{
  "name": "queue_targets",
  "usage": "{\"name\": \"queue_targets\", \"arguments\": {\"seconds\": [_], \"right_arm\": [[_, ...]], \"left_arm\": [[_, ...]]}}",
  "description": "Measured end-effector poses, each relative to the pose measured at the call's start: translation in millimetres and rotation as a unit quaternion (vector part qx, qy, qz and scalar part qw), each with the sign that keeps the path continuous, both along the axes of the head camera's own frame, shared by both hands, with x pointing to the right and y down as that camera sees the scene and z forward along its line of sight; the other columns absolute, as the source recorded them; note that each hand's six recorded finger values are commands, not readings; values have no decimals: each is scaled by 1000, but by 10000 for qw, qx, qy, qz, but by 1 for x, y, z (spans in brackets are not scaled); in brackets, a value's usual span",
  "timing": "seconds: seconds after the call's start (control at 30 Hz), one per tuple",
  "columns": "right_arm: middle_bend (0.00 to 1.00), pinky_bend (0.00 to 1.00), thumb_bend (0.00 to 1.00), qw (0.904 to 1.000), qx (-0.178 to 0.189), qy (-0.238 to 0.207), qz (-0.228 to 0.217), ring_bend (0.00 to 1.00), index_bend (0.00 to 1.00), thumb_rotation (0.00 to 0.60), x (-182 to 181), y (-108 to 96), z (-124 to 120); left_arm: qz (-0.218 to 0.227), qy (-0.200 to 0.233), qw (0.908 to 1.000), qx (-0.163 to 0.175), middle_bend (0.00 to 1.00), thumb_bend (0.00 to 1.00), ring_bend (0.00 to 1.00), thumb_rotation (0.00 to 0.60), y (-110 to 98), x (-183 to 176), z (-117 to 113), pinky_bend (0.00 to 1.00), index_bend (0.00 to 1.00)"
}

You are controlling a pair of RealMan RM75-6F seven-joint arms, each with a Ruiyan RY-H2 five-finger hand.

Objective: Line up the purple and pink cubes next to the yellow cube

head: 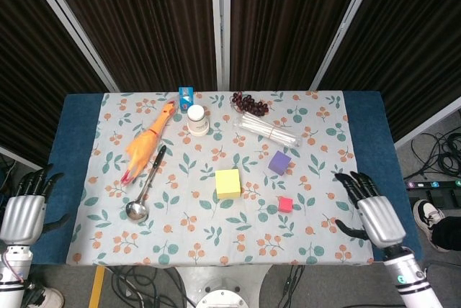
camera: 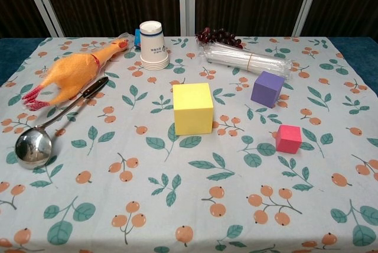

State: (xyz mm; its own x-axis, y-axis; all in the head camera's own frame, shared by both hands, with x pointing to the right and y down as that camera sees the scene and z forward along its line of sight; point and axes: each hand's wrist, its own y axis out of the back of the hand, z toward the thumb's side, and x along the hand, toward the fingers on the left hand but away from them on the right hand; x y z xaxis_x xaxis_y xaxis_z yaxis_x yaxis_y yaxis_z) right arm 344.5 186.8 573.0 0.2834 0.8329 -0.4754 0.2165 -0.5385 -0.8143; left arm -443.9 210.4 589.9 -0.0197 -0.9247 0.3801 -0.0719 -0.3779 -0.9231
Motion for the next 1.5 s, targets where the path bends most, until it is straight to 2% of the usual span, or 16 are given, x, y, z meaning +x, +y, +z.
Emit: {"name": "queue_targets", "arguments": {"seconds": [0.33,0.63,0.93,1.17,1.27,1.33,1.5], "right_arm": [[106,0,124,9972,-527,-66,-529,0,80,600,-82,-36,55],[129,0,102,9911,-1030,-237,-812,0,109,600,-163,-48,105],[137,0,82,9904,-1143,-238,-742,0,140,600,-222,-53,140],[162,0,84,9919,-1106,-119,-617,0,184,600,-243,-61,155],[235,0,130,9925,-1082,-41,-562,24,257,600,-244,-62,159],[308,9,165,9932,-1043,11,-511,84,316,600,-245,-63,162],[384,43,176,9945,-968,20,-396,161,410,600,-246,-64,163]], "left_arm": [[-32,-5,10000,-18,170,15,121,600,5,-4,-1,122,235],[-46,-6,10000,-16,170,16,121,600,6,-5,-1,122,235],[-104,-8,9999,-47,170,16,121,600,9,-11,0,122,235],[-160,-20,9998,-75,170,16,121,600,12,-18,2,122,235],[-167,-13,9998,-80,170,16,121,600,13,-18,2,122,235],[-158,-12,9998,-84,170,16,121,600,13,-18,3,122,235],[-145,-7,9999,-87,170,16,121,600,12,-19,4,122,235]]}}
